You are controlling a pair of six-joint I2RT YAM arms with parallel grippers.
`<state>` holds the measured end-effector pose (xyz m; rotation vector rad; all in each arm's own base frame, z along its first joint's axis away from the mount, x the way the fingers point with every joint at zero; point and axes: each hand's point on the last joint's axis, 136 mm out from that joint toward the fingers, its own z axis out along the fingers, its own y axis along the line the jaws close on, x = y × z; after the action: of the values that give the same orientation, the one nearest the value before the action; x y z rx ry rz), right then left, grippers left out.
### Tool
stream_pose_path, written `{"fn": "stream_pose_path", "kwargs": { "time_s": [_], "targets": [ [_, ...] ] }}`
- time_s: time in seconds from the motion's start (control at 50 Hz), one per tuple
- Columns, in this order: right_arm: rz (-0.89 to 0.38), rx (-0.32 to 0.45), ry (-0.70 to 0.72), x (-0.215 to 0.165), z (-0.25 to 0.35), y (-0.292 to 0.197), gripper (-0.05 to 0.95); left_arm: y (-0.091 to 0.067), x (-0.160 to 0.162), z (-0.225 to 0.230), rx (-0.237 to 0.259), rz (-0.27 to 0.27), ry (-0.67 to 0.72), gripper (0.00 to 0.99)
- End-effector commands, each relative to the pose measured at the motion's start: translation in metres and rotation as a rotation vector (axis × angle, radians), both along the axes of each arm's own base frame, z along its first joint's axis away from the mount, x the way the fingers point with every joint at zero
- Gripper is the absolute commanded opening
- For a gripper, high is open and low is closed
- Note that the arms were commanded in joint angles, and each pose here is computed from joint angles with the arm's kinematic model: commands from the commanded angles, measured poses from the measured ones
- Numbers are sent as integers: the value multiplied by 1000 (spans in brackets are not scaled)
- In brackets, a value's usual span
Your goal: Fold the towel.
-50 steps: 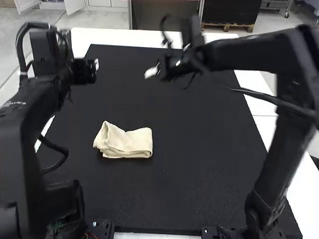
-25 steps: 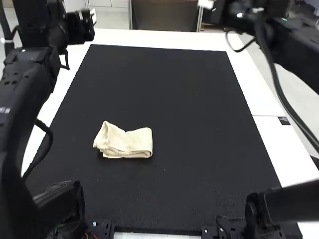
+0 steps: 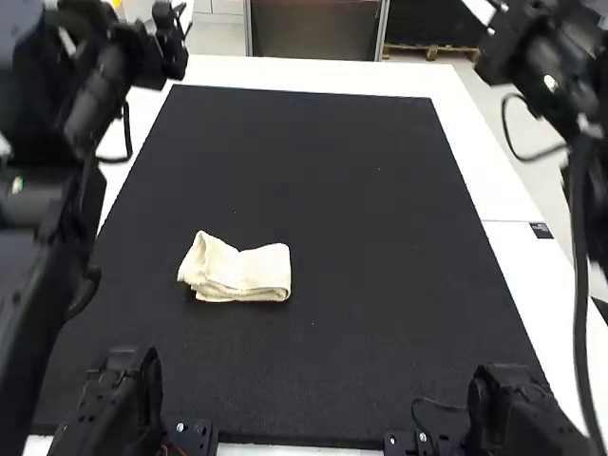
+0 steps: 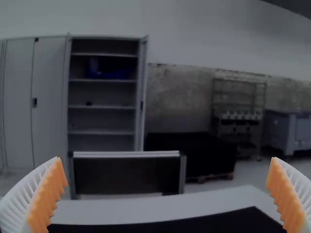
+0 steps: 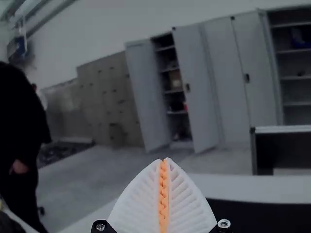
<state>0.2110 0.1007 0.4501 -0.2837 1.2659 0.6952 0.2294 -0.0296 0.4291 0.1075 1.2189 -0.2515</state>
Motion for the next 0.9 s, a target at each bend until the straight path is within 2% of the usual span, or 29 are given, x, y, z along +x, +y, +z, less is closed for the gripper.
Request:
{"fn": "stream_pose_path", "kwargs": {
  "time_s": [0.0,0.14,0.28,0.38,0.48,0.54,0.58,0.6,0.62,0.68,0.72,0.74,0.78,0.84,0.88],
  "targets": [
    [-3,37,-78,-36,9,-6,-21,0,-23,5,-13,8,-71,959],
    [-4,53,-174,-82,15,-9,-21,-3,-60,10,-24,3,-170,959],
    [-26,66,-254,-116,12,-13,-21,2,-87,6,-35,41,-254,956],
    [-43,75,-266,-123,2,-15,-21,8,-86,-7,-47,74,-242,956],
    [-60,67,-227,-115,-9,-17,-20,9,-79,-16,-43,85,-213,957],
    [-119,54,-252,-112,-6,-24,-15,10,-79,-16,-41,92,-218,959],
    [-176,59,-262,-108,-5,-32,87,13,-77,-18,-40,112,-217,959],
    [-208,55,-265,-104,-6,-36,175,14,-76,-19,-34,119,-217,959],
    [-236,46,-268,-101,-8,-40,323,15,-75,-20,-17,128,-226,959],
    [-291,10,-288,-90,-15,-45,644,12,-71,-24,60,147,-257,959],
    [-361,4,-295,-79,-22,-55,880,5,-69,-29,118,133,-278,957],
    [-384,-2,-294,-73,-28,-58,930,4,-67,-33,139,130,-281,956],
    [-430,-42,-305,-61,-39,-62,923,3,-64,-38,174,140,-302,956],
    [-520,-122,-319,-48,-55,-70,923,2,-64,-41,192,150,-354,952],
    [-576,-138,-319,-41,-61,-78,923,3,-63,-44,195,156,-375,941]
  ]
}}
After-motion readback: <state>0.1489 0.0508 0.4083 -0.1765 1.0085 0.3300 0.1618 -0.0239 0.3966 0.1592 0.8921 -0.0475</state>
